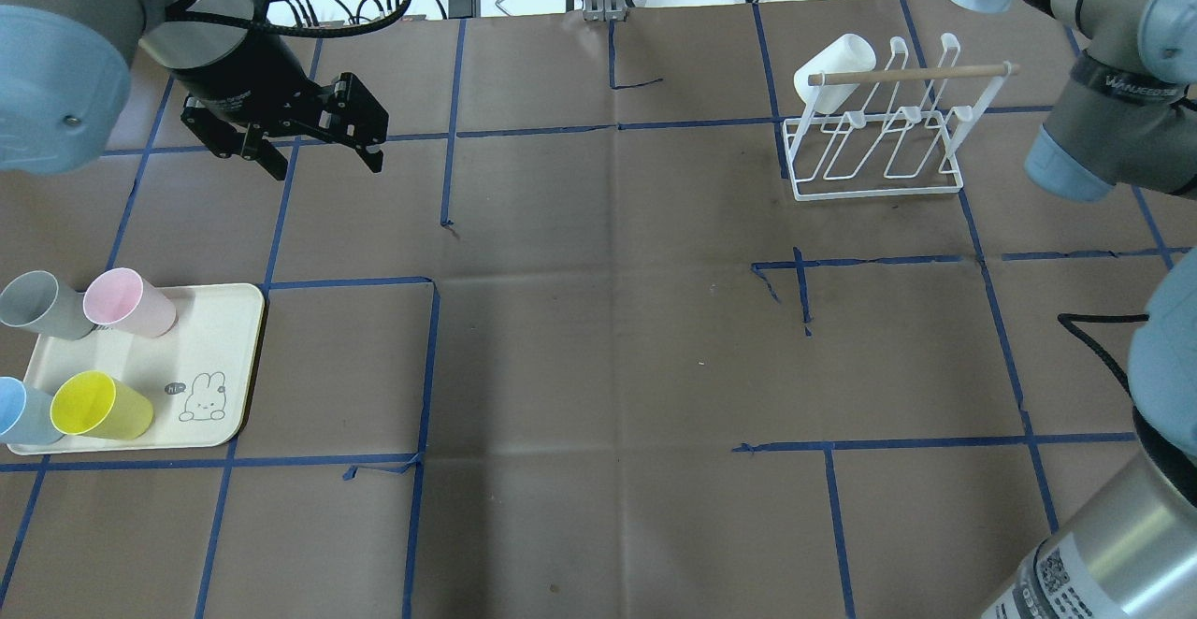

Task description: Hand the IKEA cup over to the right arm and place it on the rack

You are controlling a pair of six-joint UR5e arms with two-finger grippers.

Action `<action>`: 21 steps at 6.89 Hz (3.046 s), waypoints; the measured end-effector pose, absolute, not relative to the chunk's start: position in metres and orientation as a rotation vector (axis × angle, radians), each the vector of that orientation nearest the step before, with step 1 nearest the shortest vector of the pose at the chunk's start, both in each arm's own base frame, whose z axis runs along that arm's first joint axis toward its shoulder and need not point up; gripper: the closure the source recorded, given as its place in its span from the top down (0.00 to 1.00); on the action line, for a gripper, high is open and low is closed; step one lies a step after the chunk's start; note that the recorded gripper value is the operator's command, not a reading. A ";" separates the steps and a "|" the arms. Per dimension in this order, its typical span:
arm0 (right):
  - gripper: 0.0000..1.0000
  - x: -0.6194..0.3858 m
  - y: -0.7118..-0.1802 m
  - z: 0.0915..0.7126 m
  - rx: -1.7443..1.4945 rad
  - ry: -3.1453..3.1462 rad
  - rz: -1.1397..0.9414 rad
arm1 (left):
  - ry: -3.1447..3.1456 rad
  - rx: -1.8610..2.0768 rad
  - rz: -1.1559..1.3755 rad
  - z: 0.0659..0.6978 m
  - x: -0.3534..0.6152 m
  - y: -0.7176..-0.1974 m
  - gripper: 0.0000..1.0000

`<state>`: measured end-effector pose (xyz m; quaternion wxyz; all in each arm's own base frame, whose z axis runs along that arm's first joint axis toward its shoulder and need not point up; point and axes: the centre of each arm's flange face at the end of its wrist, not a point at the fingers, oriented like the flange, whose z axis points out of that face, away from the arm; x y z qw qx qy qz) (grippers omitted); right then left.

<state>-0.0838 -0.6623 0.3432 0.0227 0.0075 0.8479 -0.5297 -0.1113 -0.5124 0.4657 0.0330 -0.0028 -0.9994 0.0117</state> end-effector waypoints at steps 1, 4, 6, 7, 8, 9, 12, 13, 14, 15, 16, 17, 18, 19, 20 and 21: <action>0.10 -0.091 -0.665 0.331 -0.017 2.659 -1.631 | -3.088 -0.013 0.021 0.463 -0.106 -0.509 0.99; 0.10 -0.091 -0.665 0.314 -0.033 2.688 -1.599 | -3.132 0.019 0.021 0.464 -0.098 -0.510 0.99; 0.10 -0.081 -0.663 0.310 -0.039 2.690 -1.583 | -3.140 0.073 0.024 0.466 -0.101 -0.513 0.99; 0.10 -0.075 -0.661 0.307 -0.044 2.689 -1.571 | -3.140 0.080 0.025 0.467 -0.102 -0.513 0.99; 0.10 -0.072 -0.660 0.304 -0.046 2.690 -1.558 | -3.139 0.082 0.026 0.467 -0.102 -0.513 0.99; 0.10 -0.070 -0.659 0.299 -0.045 2.693 -1.545 | -3.139 0.083 0.025 0.466 -0.102 -0.513 0.99; 0.69 -0.068 -0.657 0.280 -0.037 2.708 -1.490 | -3.138 0.081 0.023 0.466 -0.103 -0.510 0.99; 0.99 -0.068 -0.657 0.274 -0.035 2.713 -1.475 | -3.137 0.081 0.024 0.466 -0.103 -0.509 0.99; 1.00 -0.068 -0.657 0.271 -0.029 2.715 -1.467 | -3.137 0.081 0.024 0.466 -0.103 -0.509 0.99; 1.00 -0.068 -0.657 0.270 -0.019 2.713 -1.461 | -3.137 0.081 0.025 0.466 -0.103 -0.509 0.99; 1.00 -0.068 -0.657 0.270 -0.013 2.712 -1.459 | -3.137 0.081 0.025 0.466 -0.103 -0.509 0.99; 1.00 -0.068 -0.656 0.272 -0.011 2.710 -1.461 | -3.137 0.081 0.023 0.465 -0.103 -0.509 0.99; 1.00 -0.068 -0.656 0.277 -0.012 2.708 -1.469 | -3.137 0.081 0.021 0.465 -0.103 -0.509 0.99; 1.00 -0.067 -0.654 0.288 -0.017 2.702 -1.489 | -3.137 0.081 0.021 0.465 -0.103 -0.508 0.99; 1.00 -0.065 -0.650 0.312 -0.030 2.685 -1.540 | -3.137 0.081 0.021 0.465 -0.103 -0.508 0.99; 1.00 -0.060 -0.641 0.345 -0.052 2.658 -1.612 | -3.137 0.081 0.021 0.465 -0.103 -0.508 0.99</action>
